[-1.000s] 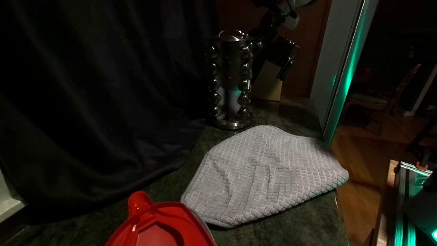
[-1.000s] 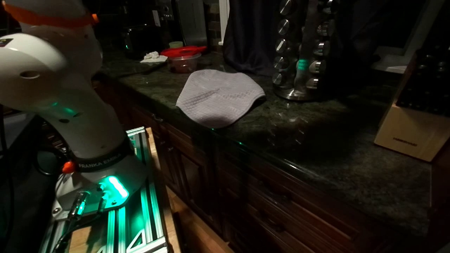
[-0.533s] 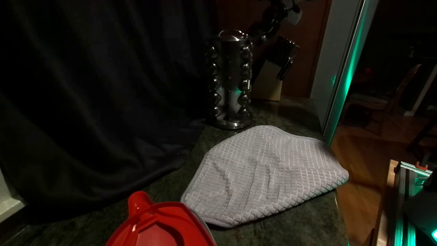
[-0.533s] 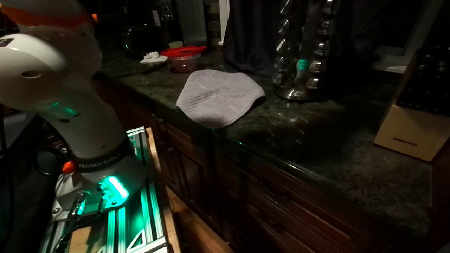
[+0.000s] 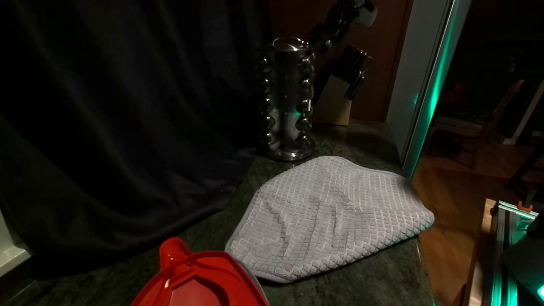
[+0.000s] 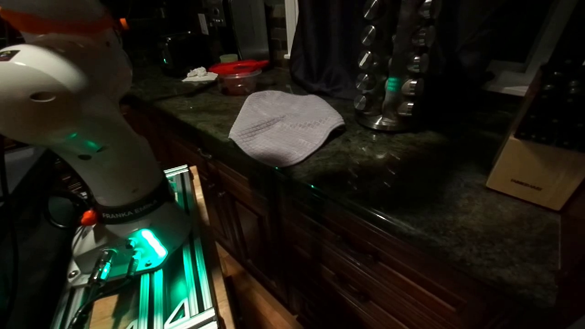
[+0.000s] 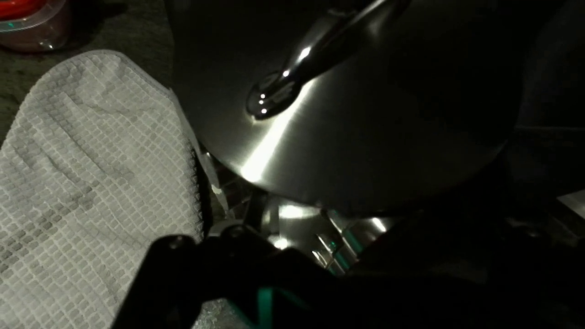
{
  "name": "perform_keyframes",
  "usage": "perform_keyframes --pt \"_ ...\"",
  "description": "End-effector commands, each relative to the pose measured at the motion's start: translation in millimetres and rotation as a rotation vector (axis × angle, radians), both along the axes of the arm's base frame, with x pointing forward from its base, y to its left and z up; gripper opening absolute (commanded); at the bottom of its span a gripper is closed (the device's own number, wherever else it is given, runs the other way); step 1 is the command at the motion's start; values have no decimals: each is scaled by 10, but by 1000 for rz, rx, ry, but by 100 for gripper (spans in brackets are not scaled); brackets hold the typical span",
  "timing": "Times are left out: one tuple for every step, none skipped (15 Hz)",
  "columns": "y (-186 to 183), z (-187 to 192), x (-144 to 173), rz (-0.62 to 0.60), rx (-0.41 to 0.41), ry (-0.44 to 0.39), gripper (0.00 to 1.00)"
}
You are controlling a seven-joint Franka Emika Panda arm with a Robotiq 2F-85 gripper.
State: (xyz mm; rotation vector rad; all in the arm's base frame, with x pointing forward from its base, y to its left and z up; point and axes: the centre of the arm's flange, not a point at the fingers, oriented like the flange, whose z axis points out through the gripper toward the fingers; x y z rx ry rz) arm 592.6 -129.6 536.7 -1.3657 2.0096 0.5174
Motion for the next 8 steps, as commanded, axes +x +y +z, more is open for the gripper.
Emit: perform_keyframes --pt "55 271 -298 29 -125 -7 100" --pt "53 382 -365 44 -178 5 100" --pt "64 492 -421 67 -238 3 100" --pt "78 608 -490 65 -301 1 100" --pt "106 731 -563 78 -354 -3 100" --pt "171 871 -623 61 -392 -25 100" --pt "255 983 -667 29 -406 -27 100" --pt "370 1096 -701 19 -428 -30 100"
